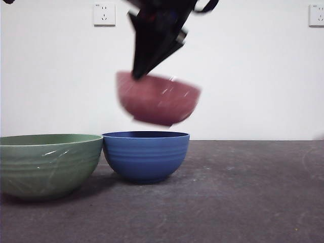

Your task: Pick up the green bowl on the top,put the green bowl on the left,pick up the red bowl in the middle,put the red bowl on the right

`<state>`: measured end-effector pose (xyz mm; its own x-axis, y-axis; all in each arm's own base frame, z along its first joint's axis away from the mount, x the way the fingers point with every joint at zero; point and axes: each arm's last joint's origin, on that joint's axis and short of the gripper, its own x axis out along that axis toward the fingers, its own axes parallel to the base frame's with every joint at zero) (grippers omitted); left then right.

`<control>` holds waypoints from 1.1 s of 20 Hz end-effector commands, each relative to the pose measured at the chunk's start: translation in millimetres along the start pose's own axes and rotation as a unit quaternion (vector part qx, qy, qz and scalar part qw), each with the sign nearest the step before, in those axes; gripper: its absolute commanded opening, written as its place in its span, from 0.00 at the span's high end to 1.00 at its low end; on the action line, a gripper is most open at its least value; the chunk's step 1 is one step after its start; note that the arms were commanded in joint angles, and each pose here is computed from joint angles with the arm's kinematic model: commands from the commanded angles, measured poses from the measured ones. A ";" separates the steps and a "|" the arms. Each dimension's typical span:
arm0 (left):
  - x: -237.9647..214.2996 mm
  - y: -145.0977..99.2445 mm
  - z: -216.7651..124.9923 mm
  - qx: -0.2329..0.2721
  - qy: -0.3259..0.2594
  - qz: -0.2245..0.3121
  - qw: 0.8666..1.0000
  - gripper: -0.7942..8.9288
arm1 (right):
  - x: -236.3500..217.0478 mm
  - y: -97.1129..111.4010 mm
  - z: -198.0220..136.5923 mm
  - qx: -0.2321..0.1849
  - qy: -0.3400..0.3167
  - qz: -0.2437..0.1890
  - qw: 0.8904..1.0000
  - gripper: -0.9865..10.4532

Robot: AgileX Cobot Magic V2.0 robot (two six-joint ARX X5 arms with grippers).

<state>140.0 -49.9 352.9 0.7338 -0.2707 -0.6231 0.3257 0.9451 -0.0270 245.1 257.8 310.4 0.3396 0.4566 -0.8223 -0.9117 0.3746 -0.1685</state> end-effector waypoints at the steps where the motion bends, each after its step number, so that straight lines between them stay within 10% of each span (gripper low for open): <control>1: -0.7 0.5 2.1 0.001 -0.012 0.002 1.000 0.59 | -36.3 -2.3 -6.9 0.036 0.006 -0.047 0.998 0.92; 9: -0.8 0.5 3.4 0.001 -0.019 0.002 1.000 0.59 | -71.6 -20.0 -76.7 0.210 0.103 -0.126 0.964 0.92; 22: -0.6 0.5 5.2 0.001 -0.028 0.002 1.000 0.59 | 46.3 -10.2 -98.4 0.231 0.105 -0.084 0.964 0.92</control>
<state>142.5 -50.8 356.3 0.7592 -0.2793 -0.5879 0.3265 0.9448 -0.0272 248.4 195.8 224.2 0.3795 0.2104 -0.9009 -0.6363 0.7663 -0.0891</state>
